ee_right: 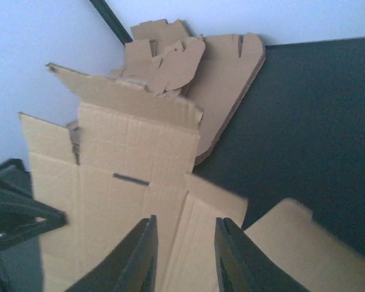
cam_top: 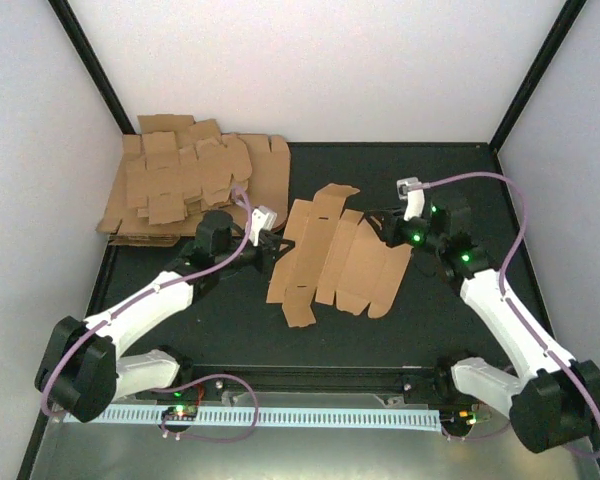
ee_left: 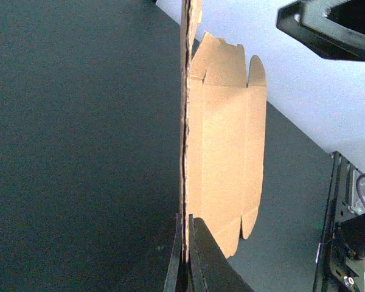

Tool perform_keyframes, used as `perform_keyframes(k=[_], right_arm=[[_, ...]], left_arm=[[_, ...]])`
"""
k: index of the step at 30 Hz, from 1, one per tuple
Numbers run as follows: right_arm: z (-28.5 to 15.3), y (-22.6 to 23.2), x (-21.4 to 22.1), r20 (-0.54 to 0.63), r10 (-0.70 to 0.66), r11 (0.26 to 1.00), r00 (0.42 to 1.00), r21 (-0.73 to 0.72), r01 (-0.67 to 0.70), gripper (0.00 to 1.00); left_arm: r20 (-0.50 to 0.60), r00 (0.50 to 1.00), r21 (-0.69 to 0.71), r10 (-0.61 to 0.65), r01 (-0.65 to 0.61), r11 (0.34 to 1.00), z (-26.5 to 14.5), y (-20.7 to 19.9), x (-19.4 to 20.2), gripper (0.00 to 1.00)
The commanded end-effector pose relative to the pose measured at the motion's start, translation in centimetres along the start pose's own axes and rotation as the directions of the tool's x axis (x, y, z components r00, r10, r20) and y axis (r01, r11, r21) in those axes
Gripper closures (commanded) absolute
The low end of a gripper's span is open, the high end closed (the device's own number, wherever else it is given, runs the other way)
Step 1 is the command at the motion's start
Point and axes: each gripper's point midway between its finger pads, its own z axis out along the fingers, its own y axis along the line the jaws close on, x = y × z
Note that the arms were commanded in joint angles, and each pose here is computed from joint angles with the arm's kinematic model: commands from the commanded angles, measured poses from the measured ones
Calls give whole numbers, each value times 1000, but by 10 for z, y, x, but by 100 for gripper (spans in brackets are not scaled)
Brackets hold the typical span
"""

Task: Fold the paper box

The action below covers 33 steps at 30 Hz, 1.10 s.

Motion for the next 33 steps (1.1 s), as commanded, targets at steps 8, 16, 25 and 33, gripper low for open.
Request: perform_keyframes(k=[8, 16, 25, 33], right_arm=[[41, -20, -24, 3, 141, 989, 990, 44, -141, 98], [61, -6, 8, -115, 125, 992, 985, 41, -121, 98], [49, -7, 52, -147, 143, 989, 979, 64, -134, 98], [59, -17, 72, -166, 160, 985, 973, 85, -147, 98]], left_arm=[[51, 998, 55, 34, -37, 998, -2, -10, -4, 99], [86, 996, 44, 38, -42, 998, -5, -10, -6, 98], [116, 993, 37, 20, -24, 999, -6, -7, -6, 98], [102, 994, 72, 29, -36, 997, -5, -11, -1, 99]])
